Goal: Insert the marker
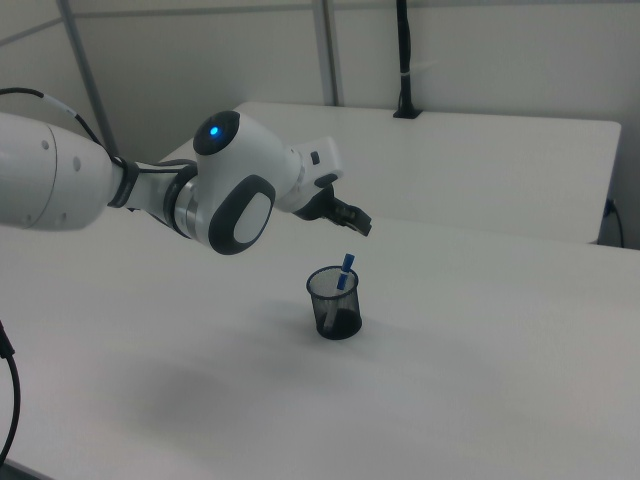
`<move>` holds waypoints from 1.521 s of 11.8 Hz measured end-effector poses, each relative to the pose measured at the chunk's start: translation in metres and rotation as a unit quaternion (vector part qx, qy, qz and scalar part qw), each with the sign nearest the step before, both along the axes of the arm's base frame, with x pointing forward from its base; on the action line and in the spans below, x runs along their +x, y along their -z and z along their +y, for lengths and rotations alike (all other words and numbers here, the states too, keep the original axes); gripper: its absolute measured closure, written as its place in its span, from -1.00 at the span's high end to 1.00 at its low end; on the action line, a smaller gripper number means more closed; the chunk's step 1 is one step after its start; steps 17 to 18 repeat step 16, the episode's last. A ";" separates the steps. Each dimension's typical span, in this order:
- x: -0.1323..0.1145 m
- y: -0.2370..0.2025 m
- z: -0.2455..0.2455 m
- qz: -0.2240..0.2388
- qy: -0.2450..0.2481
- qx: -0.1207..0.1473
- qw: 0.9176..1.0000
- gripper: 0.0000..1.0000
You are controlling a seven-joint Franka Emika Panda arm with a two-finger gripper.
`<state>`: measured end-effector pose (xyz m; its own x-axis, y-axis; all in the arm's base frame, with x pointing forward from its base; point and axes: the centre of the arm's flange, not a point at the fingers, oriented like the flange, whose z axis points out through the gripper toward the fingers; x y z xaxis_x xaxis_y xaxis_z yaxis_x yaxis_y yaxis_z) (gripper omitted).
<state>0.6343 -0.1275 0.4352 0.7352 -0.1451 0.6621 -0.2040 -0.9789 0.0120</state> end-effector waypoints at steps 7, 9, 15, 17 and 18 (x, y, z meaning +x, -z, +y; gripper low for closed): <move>-0.019 -0.099 0.071 0.244 0.000 0.091 0.965 1.00; -0.039 -0.105 0.106 0.348 -0.024 0.093 0.933 1.00; -0.058 -0.137 0.108 0.372 -0.026 0.091 0.924 1.00; -0.058 -0.137 0.107 0.372 -0.025 0.091 0.924 1.00; -0.058 -0.137 0.107 0.372 -0.025 0.091 0.924 1.00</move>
